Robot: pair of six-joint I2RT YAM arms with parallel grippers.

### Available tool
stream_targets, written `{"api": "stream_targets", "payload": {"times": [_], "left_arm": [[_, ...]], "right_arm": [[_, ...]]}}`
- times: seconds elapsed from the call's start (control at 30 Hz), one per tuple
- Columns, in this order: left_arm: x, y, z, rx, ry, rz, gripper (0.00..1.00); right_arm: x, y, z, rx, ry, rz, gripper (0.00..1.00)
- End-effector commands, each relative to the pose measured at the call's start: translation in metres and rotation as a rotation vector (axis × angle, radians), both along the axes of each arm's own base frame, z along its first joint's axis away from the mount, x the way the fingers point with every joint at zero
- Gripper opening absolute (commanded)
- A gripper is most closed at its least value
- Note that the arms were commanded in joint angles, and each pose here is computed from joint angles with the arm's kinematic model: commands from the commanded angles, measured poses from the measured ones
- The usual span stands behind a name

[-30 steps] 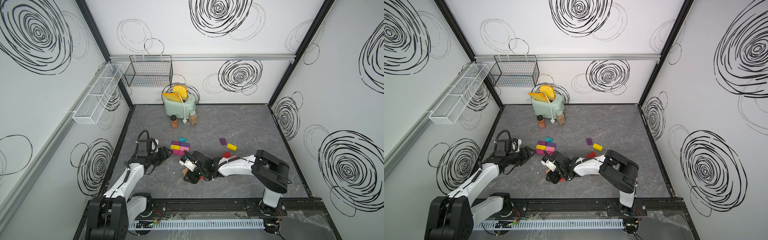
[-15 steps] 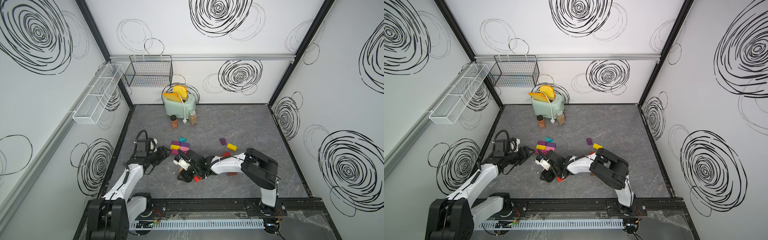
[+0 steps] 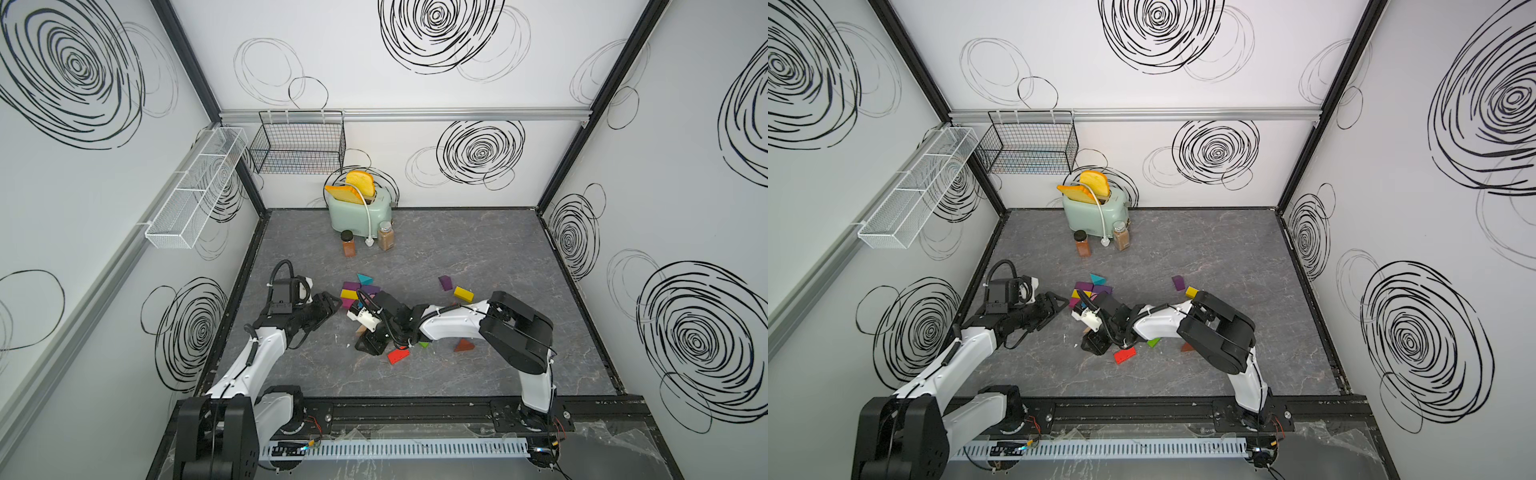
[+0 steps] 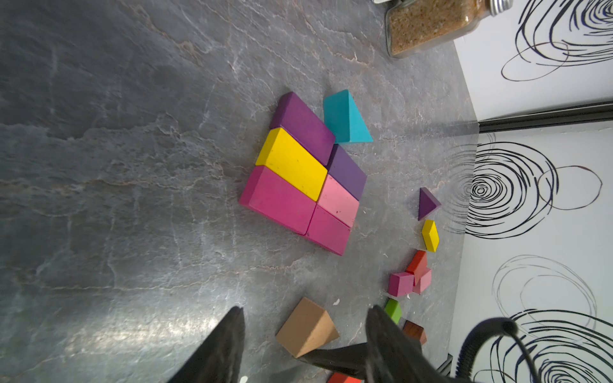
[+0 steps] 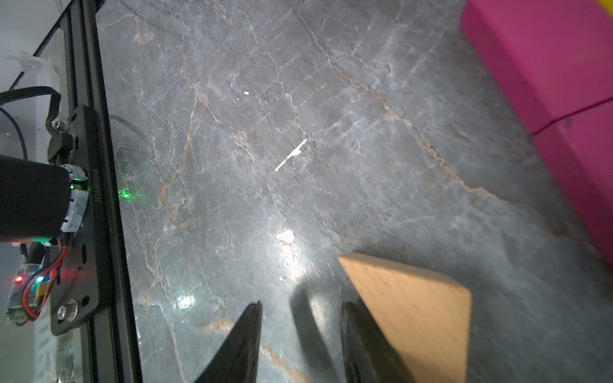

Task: Assemble a piece of candy with building blocks
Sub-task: Assemble the building block at the center of the board.

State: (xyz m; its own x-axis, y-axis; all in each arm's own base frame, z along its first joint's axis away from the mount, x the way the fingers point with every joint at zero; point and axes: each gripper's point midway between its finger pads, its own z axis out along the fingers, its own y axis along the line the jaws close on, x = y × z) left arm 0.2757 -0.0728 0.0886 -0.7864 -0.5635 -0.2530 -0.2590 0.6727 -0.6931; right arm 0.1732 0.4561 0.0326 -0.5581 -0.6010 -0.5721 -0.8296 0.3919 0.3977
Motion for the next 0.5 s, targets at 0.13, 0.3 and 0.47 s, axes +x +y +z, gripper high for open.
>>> {"api": "stream_targets", "payload": {"times": [0.13,0.3,0.47], "left_arm": [[0.008,0.005,0.008,0.015,-0.041,0.001,0.63],[0.009,0.006,0.008,0.015,-0.043,0.001,0.63],[0.011,0.006,0.007,0.014,-0.04,0.0,0.63]], "right_arm": [[0.009,0.007,0.005,0.011,-0.016,0.014,0.43],[0.021,0.011,0.004,0.007,-0.026,0.012,0.43],[0.032,0.012,0.005,0.005,-0.033,0.009,0.43]]}}
